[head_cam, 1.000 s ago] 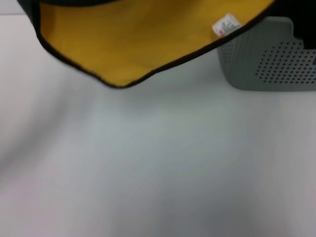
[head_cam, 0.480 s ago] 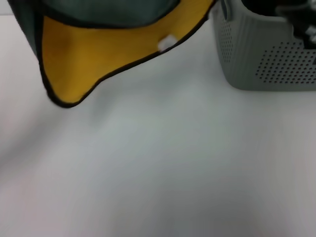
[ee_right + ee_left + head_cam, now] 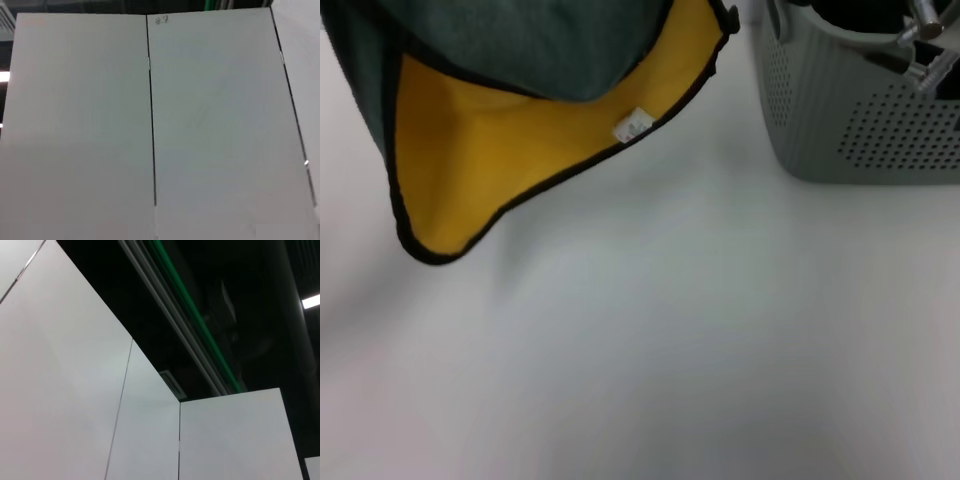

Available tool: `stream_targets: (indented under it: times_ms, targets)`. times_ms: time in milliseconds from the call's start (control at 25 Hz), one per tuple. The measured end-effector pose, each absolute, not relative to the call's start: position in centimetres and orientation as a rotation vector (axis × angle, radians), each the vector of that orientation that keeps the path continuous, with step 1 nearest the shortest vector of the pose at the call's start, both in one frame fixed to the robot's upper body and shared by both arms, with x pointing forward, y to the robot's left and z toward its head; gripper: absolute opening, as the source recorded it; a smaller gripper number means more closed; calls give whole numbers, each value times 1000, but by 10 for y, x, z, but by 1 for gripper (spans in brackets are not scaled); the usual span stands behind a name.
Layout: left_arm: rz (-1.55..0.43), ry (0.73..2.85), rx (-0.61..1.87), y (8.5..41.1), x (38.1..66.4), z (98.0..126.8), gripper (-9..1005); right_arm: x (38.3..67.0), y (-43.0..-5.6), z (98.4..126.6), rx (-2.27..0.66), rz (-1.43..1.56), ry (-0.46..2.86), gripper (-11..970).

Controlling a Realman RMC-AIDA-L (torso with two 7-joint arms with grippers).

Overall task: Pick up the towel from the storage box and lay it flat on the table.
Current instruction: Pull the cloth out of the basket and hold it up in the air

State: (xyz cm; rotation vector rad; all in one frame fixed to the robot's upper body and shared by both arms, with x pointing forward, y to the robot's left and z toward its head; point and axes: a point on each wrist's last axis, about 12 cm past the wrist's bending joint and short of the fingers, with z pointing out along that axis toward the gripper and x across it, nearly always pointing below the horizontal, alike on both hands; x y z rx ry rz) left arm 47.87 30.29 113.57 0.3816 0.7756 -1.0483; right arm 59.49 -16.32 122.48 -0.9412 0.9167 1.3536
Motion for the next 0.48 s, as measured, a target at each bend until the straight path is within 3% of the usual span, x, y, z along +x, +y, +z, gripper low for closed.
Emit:
stream_targets:
  times_ms: [160,480]
  targets:
    - [-1047,767,394,304,479,1139,7,594,-169,1226,-933,1292,882,77]
    - [-1048,694,333,321,478,1154,6,590,-161,1225,-1005,1303,881,408]
